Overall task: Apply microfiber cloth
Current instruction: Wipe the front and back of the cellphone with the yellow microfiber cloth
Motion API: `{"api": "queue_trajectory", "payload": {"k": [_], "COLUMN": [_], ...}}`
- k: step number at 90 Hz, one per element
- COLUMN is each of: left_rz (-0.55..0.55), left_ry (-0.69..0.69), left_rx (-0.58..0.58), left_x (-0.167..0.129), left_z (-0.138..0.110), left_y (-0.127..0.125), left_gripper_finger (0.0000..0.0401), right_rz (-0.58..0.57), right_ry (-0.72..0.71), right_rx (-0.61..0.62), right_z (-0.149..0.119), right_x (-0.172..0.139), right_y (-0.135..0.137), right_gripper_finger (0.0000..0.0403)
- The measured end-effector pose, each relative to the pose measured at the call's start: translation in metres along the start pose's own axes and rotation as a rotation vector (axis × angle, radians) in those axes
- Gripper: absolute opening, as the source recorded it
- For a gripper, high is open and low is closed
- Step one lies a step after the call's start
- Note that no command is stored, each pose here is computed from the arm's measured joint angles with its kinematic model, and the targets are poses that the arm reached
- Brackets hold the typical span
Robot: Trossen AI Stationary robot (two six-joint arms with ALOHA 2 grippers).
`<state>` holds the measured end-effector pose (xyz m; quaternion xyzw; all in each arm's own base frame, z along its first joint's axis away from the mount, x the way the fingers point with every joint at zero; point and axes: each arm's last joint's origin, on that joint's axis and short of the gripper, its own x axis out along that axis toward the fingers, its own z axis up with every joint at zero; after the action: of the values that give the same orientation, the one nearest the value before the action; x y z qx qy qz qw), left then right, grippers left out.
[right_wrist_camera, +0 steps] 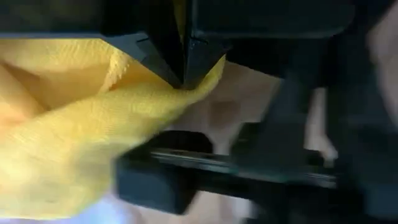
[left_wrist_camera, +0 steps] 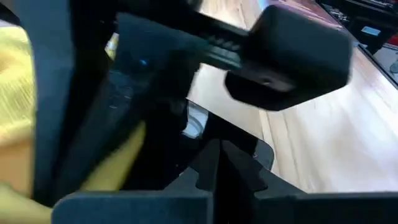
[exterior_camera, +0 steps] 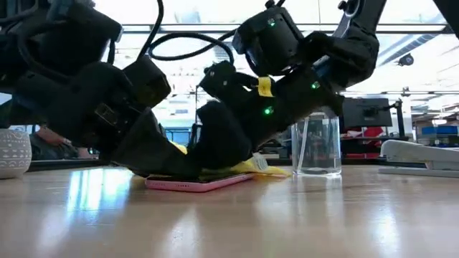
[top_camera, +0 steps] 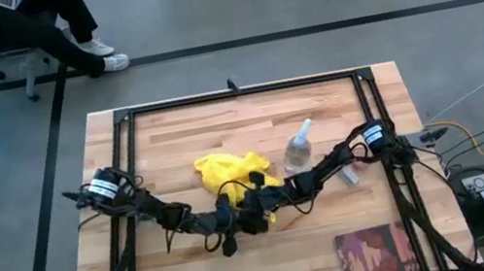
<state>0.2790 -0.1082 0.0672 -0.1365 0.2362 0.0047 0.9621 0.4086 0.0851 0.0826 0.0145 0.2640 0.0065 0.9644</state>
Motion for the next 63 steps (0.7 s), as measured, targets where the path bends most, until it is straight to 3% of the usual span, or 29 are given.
{"api": "queue_trajectory", "payload": {"k": [12, 45, 63], "left_rz": [0.005, 0.034, 0.038], "left_ry": [-0.002, 0.029, 0.036], "left_rx": [-0.002, -0.021, -0.022], "left_x": [0.0, 0.0, 0.0], "left_z": [0.0, -0.003, -0.004], "left_y": [0.001, 0.003, 0.004], "left_gripper_finger": [0.0, 0.0, 0.0], "right_rz": [0.038, -0.34, -0.385], "right_ry": [0.012, 0.1, 0.137], "right_rx": [0.032, 0.05, 0.087], "right_z": [-0.002, -0.01, -0.023], "right_x": [-0.002, -0.032, -0.066], "right_y": [0.01, 0.025, 0.032], "right_gripper_finger": [0.0, 0.0, 0.0]}}
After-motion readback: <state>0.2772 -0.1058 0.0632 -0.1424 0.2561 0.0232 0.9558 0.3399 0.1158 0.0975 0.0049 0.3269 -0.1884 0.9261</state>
